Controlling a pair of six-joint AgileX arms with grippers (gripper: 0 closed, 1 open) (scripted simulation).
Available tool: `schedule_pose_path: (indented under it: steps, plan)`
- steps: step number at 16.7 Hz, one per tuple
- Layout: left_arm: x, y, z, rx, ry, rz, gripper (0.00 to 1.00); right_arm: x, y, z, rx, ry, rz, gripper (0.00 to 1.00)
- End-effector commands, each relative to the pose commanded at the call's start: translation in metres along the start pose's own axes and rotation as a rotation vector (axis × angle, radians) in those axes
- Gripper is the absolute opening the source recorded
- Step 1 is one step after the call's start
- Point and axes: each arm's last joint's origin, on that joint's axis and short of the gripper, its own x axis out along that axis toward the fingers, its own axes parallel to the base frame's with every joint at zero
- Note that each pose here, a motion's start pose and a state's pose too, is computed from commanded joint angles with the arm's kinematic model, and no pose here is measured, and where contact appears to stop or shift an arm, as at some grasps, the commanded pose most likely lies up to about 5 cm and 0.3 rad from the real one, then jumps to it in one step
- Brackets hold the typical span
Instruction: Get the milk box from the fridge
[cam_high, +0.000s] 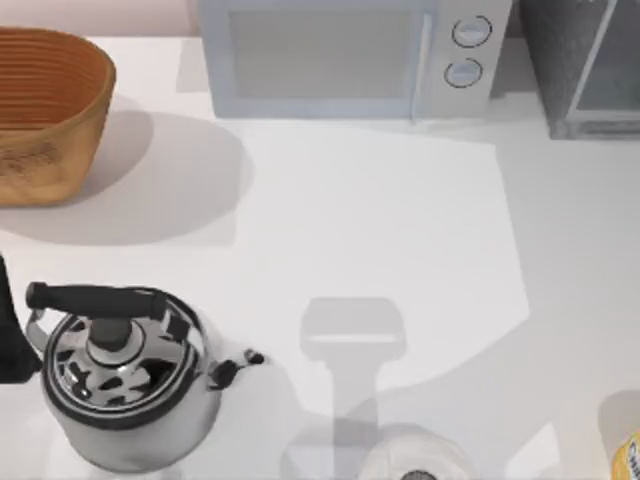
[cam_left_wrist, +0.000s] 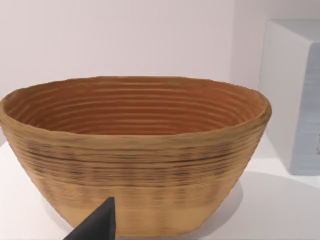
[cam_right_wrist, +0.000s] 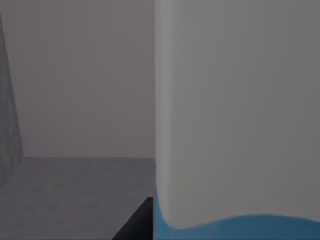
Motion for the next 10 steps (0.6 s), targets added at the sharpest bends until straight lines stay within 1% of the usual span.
schedule_pose_path:
  steps: [7, 10]
  plan:
    - [0.0, 0.0, 0.0, 0.0, 0.0, 0.0, 1.0, 0.0, 0.0, 0.0, 0.0, 0.0, 0.0, 0.0]
    - [0.0, 0.0, 0.0, 0.0, 0.0, 0.0, 1.0, 0.0001, -0.0006, 0.0065, 0.001, -0.004, 0.001, 0.0]
